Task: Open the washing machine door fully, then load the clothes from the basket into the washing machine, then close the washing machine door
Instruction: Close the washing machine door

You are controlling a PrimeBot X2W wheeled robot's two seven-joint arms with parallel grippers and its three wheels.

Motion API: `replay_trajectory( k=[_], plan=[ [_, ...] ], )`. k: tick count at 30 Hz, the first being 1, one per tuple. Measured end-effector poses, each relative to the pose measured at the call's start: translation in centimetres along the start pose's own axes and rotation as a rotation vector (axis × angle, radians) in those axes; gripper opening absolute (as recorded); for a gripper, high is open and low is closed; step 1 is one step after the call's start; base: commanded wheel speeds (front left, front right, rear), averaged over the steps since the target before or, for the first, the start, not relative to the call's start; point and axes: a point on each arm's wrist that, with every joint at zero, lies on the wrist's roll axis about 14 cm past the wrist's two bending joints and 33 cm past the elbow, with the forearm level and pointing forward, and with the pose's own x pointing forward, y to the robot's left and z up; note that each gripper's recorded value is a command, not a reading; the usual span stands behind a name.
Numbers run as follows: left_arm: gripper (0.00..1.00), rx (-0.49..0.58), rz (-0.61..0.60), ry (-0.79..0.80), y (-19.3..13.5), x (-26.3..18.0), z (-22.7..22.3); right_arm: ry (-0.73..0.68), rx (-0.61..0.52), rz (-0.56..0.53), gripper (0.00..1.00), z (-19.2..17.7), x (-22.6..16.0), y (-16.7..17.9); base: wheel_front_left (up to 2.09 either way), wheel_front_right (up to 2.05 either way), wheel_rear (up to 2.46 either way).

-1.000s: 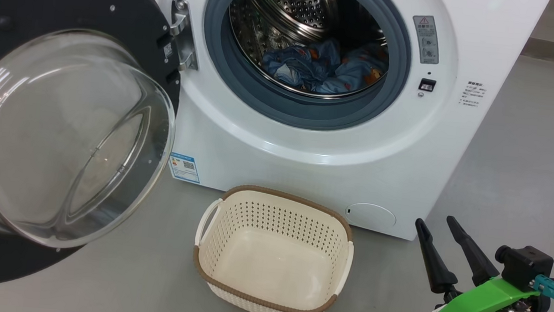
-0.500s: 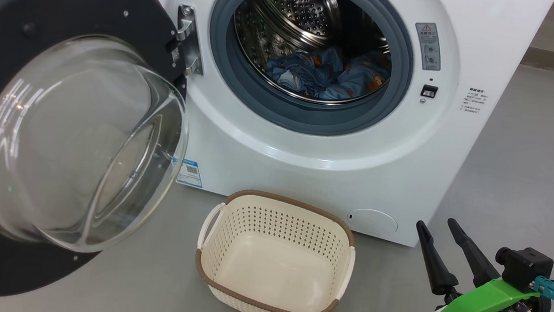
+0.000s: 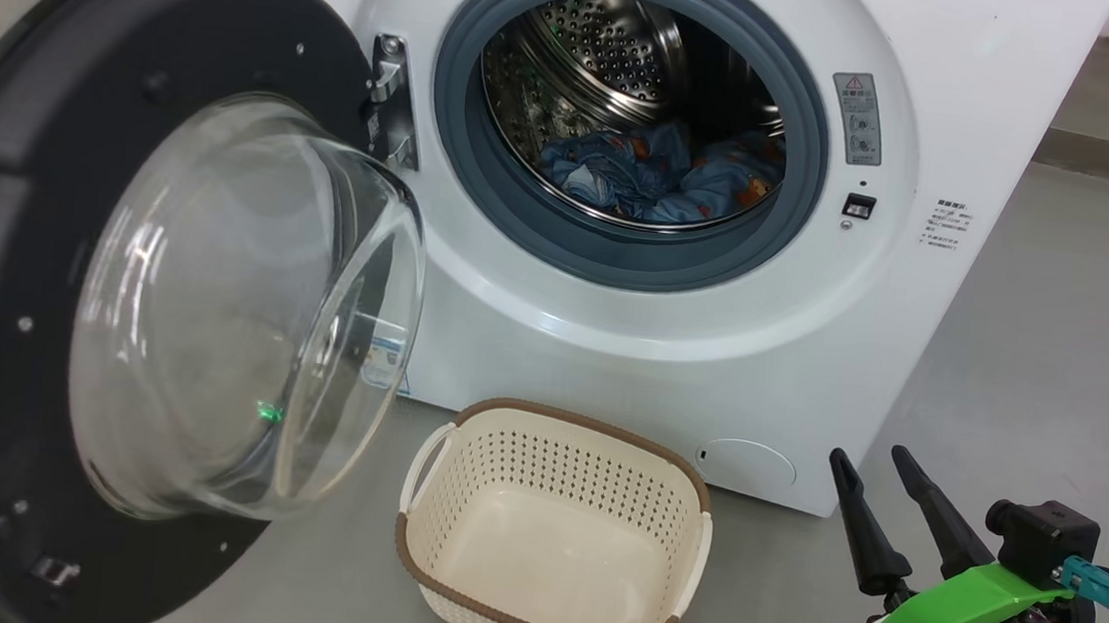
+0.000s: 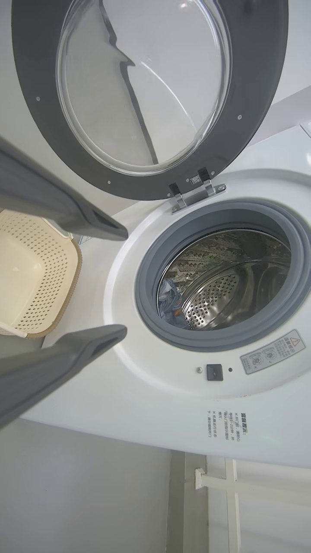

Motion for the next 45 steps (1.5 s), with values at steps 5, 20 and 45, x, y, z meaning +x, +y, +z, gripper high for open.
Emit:
replay_trajectory(
  k=[5, 20, 45],
  plan=[
    [0.0, 0.026, -0.043, 0.134, -0.9, 0.2, -4.0, -0.003, 0.009, -0.003, 1.0, 0.0, -0.1, 0.2, 0.0, 0.0, 0.0],
    [0.0, 0.09, -0.136, 0.506, -5.3, 0.9, -15.9, -0.021, 0.042, -0.075, 1.0, 0.2, -1.6, -1.8, 0.0, 0.0, 0.0],
    [0.0, 0.158, -0.257, 0.766, -9.9, 7.2, -28.1, -0.124, 0.041, -0.373, 1.0, 2.7, -9.8, -9.6, 0.0, 0.0, 0.0]
  ],
)
